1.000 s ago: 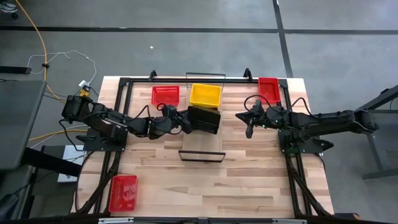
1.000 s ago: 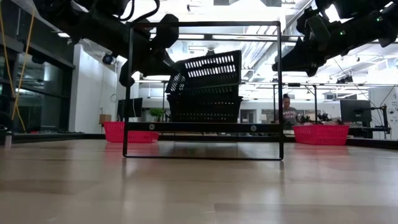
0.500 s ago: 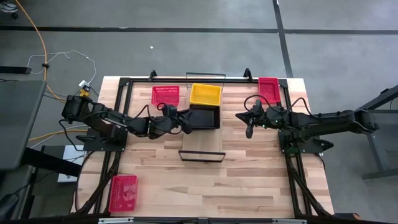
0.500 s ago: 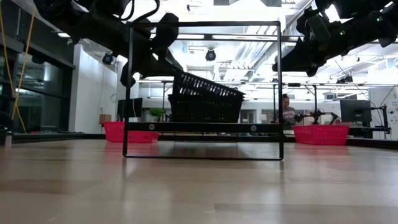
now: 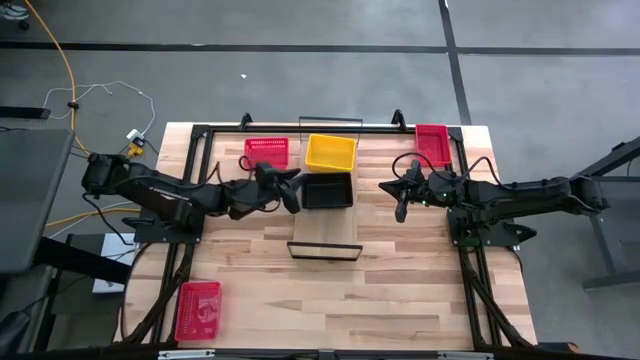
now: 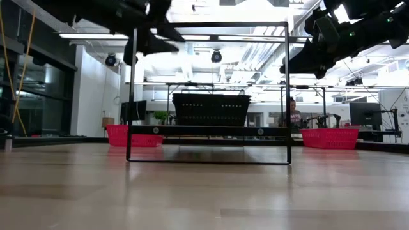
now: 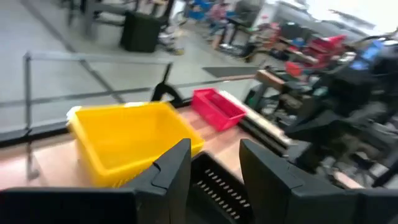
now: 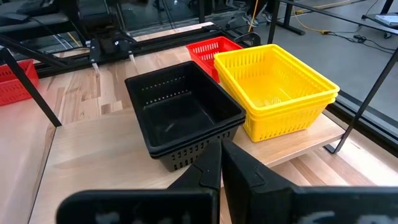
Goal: Stack baskets on shelf by color
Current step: Put the top right red bin on the shelf
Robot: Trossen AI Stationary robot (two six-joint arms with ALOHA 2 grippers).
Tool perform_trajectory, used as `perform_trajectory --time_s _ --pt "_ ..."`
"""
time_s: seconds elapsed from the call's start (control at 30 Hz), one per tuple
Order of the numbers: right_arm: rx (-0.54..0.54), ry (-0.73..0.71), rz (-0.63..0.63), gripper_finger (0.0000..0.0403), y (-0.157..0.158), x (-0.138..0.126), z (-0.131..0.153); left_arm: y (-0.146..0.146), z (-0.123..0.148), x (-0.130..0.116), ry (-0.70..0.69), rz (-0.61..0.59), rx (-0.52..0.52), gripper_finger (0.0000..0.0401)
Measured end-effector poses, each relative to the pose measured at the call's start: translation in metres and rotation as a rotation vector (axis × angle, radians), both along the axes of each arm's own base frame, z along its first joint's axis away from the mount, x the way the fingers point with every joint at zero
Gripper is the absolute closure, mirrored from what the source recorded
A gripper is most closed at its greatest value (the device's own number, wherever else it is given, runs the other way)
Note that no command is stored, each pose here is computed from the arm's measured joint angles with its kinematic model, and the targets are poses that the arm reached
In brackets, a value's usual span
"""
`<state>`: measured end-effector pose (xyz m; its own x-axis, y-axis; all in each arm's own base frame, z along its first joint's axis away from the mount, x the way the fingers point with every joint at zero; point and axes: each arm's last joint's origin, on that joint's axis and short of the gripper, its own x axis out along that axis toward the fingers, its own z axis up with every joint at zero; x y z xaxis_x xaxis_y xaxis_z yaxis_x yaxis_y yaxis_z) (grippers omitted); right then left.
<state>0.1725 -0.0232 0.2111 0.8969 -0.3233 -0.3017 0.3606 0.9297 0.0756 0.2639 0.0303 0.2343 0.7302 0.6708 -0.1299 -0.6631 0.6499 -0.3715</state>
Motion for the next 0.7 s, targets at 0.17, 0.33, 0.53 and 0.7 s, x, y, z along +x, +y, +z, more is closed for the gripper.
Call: perform_trajectory --time_s 0.17,0.33,0.53,0.7 --pt "0.000 0.000 0.000 0.0403 0.000 0.000 0.000 -0.004 0.010 -0.004 0.055 -0.168 0.086 0.0277" --pt "0.000 0.000 0.000 0.0403 0.000 0.000 0.000 -0.004 -0.001 -0.004 0.181 -0.182 0.117 0.0306" --pt "0.000 -0.001 -0.001 0.0403 0.000 0.000 0.000 0.000 -0.021 -0.016 0.164 -0.150 0.173 0.0393" --pt "-0.033 -0.027 -0.115 0.0401 -0.003 0.000 0.003 0.016 -0.033 -0.035 0.041 -0.184 0.211 0.0397"
